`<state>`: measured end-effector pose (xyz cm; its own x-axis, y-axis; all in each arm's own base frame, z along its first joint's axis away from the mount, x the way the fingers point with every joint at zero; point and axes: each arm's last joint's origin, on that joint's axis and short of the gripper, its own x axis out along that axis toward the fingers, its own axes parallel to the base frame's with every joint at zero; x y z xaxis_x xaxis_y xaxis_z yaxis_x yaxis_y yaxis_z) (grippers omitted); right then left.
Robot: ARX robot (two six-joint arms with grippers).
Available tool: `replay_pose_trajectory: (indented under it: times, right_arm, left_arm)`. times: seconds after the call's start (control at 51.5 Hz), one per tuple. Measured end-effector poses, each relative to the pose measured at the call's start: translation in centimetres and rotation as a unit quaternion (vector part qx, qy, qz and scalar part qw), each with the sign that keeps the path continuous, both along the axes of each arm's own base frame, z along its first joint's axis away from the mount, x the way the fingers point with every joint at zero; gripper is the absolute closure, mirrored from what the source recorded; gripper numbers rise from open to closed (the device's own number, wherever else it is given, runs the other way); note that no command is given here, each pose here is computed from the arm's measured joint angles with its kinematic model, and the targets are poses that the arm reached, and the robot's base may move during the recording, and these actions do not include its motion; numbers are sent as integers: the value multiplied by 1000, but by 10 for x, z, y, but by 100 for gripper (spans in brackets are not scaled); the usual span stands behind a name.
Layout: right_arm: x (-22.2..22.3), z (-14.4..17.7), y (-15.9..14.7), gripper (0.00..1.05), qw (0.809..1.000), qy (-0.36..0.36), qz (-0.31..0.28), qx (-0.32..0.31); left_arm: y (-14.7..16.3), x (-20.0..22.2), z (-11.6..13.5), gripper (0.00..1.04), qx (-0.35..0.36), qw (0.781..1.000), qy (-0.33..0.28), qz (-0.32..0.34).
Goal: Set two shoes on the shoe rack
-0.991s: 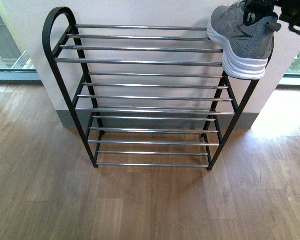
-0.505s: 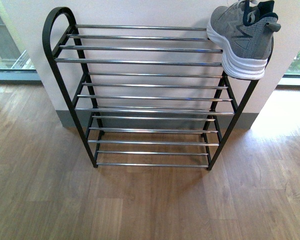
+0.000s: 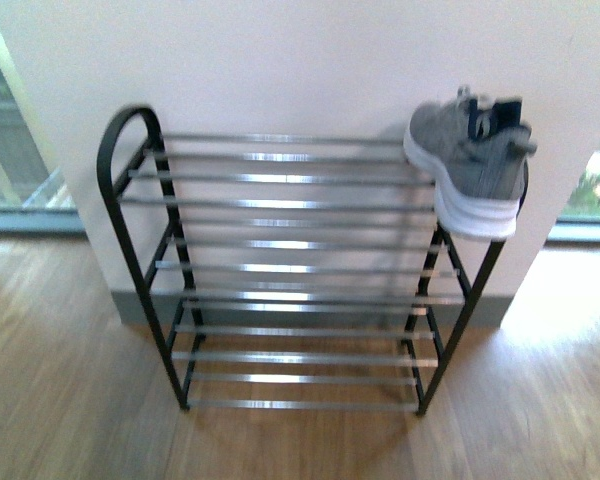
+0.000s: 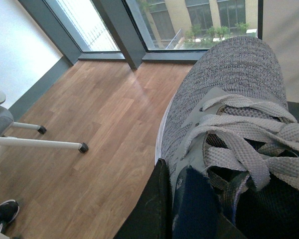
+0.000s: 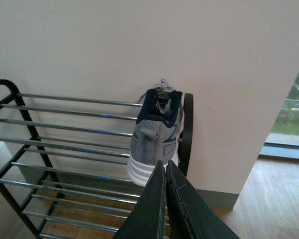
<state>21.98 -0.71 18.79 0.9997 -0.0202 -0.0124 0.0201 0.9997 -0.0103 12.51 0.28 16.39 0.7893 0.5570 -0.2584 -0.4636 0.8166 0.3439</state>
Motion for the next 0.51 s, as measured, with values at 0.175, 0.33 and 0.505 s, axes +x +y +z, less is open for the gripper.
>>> replay_pose_trajectory:
  times: [0.175,0.33,0.505]
  right_arm:
    - [-21,-6,6,103,1000,-3,10,0]
    - [-40,-12,6,103,1000,0,9,0]
    - [-55,-17,7,103,1000,0,9,0]
  left_arm:
    - [0,0,0,103,0,1000,0,1]
    - [0,0,0,103,0,1000,0,0]
    - [0,0,0,103,0,1000,0,0]
